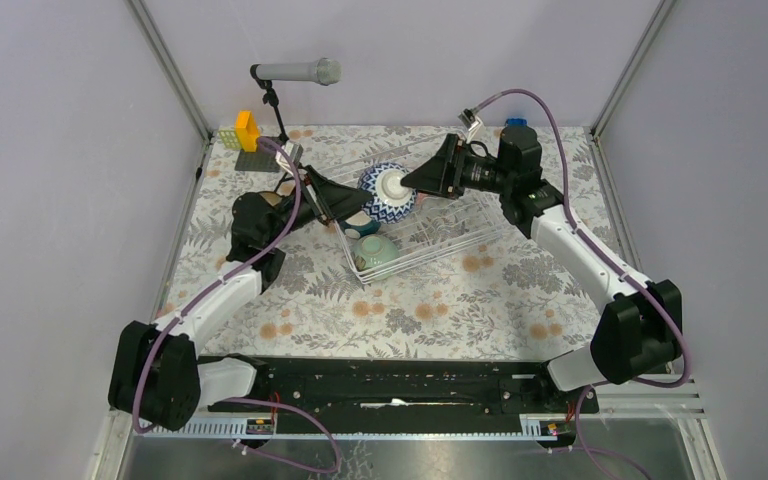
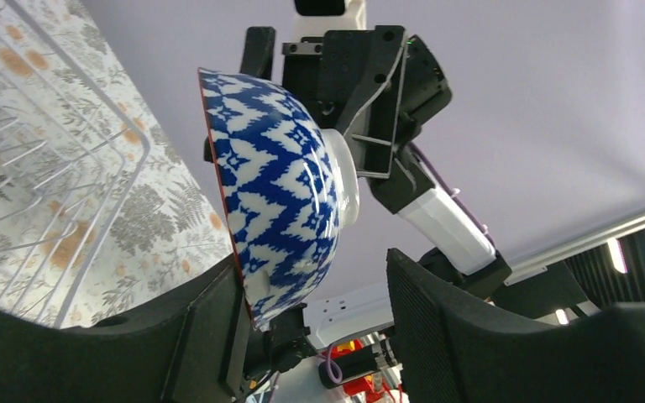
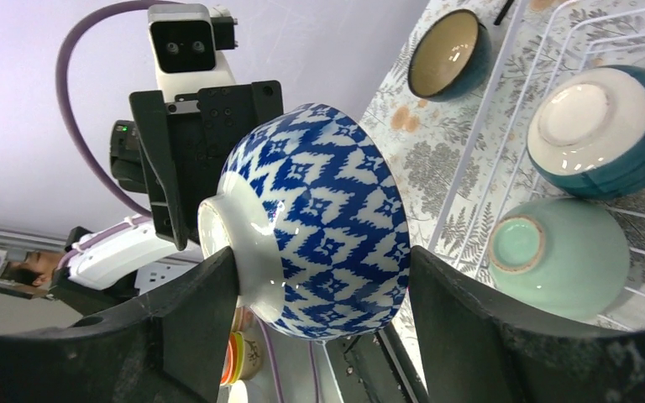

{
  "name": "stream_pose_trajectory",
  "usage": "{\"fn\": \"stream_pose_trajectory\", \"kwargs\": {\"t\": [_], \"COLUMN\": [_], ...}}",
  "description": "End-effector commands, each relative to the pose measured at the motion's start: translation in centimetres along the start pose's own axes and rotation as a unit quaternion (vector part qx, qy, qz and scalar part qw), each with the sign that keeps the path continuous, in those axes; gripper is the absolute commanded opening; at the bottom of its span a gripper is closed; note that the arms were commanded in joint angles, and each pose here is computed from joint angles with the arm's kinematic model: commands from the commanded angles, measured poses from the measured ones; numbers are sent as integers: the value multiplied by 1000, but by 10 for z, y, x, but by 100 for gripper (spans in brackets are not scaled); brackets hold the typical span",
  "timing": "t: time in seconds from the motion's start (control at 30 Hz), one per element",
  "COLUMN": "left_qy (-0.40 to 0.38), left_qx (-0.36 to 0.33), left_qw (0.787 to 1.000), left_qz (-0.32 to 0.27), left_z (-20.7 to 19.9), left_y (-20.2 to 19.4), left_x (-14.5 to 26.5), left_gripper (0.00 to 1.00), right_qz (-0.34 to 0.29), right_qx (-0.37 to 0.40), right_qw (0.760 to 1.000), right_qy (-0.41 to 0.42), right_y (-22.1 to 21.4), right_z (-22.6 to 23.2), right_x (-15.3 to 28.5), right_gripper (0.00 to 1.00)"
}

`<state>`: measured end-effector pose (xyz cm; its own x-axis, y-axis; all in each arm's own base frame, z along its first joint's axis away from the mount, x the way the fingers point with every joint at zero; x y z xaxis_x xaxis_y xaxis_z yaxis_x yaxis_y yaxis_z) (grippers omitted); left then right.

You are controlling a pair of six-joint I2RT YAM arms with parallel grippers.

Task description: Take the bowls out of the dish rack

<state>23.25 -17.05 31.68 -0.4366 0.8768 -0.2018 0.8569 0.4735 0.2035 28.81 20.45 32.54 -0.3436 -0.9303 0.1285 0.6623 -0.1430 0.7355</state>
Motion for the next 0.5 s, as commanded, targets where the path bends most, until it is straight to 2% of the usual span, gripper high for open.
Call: {"fn": "stream_pose_trajectory", "kwargs": {"t": [0.0, 0.1, 0.23, 0.37, 0.47], "left_qy": [-95, -115, -147, -170, -186], "left_qx": [-38, -40, -42, -37, -38], "left_qw": [994, 992, 988, 985, 982], "left_qz": [24, 21, 16, 12, 11], "left_z": [-31, -36, -45, -52, -55], "left_y": [-9, -9, -9, -7, -5], "left_x": [1, 2, 2, -1, -4], "left_gripper": [60, 53, 35, 24, 20], "right_qz": [-31, -37, -39, -43, -44], "right_qx": [22, 13, -4, -19, -31], "right_qw": [997, 997, 997, 996, 995], "right_qy": [64, 70, 72, 78, 81], "right_y": [12, 13, 13, 12, 10], "right_z": [24, 23, 19, 15, 11], "right_x": [5, 3, -1, -4, -7], "right_gripper": [60, 60, 60, 60, 60]}}
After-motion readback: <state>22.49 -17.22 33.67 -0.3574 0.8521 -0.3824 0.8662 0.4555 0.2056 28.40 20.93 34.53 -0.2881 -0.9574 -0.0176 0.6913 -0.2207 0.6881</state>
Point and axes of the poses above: each gripper's point midway between its finger pads, its own x axis back along the fingers, its own z axis along the line the jaws close on, y = z × x, the point moved 9 cm from there along x, back along the fingers, and after that the axes turned 14 degrees about x, right-handed, at the moved point
